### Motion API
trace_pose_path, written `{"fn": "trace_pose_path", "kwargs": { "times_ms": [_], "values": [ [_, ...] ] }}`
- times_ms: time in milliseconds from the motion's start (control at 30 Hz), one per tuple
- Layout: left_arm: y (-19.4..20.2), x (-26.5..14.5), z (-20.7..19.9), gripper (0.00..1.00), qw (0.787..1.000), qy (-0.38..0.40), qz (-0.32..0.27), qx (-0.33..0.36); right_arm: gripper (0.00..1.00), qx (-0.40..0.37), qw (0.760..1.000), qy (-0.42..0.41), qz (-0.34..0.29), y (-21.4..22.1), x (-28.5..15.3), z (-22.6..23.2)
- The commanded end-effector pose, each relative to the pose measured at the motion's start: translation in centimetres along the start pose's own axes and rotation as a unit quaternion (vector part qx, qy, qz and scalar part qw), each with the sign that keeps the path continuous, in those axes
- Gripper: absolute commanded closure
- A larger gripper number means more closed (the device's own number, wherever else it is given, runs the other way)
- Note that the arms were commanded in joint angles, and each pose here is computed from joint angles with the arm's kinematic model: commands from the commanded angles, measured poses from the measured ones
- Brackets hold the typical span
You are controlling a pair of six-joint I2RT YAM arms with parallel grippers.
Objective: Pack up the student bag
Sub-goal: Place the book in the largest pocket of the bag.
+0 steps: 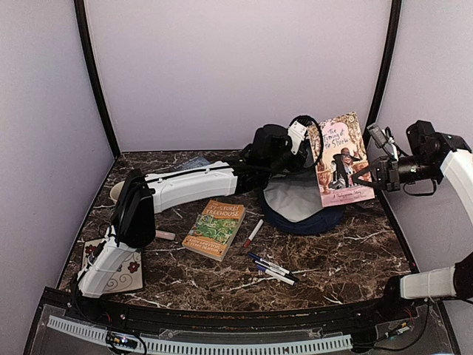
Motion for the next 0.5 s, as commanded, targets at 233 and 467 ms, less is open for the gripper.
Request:
{"fn": "trace_pose_path", "kwargs": {
  "times_ms": [233, 467],
  "values": [
    [-9.7, -3.9, 0.8, 1.00, 0.988, -0.013, -0.136, -0.070, 1.00, 0.202, 0.977, -0.061, -0.022, 1.4, 2.1, -0.5],
    [-8.0, -3.0, 1.9, 1.00, 0.986, -0.042, -0.141, -0.077, 1.00, 0.297, 0.951, -0.081, 0.011, 4.1, 2.8, 0.0]
  ]
}}
Point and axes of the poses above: each gripper's point midway between its finger pads, its own x axis out along the fingers, its own z axis along the line the jaws close on, y = z × x, the point moved 10 cm from there along -x, back along the fingers, and after that the axes turned 14 degrees about -x, right-handed, at the moved point
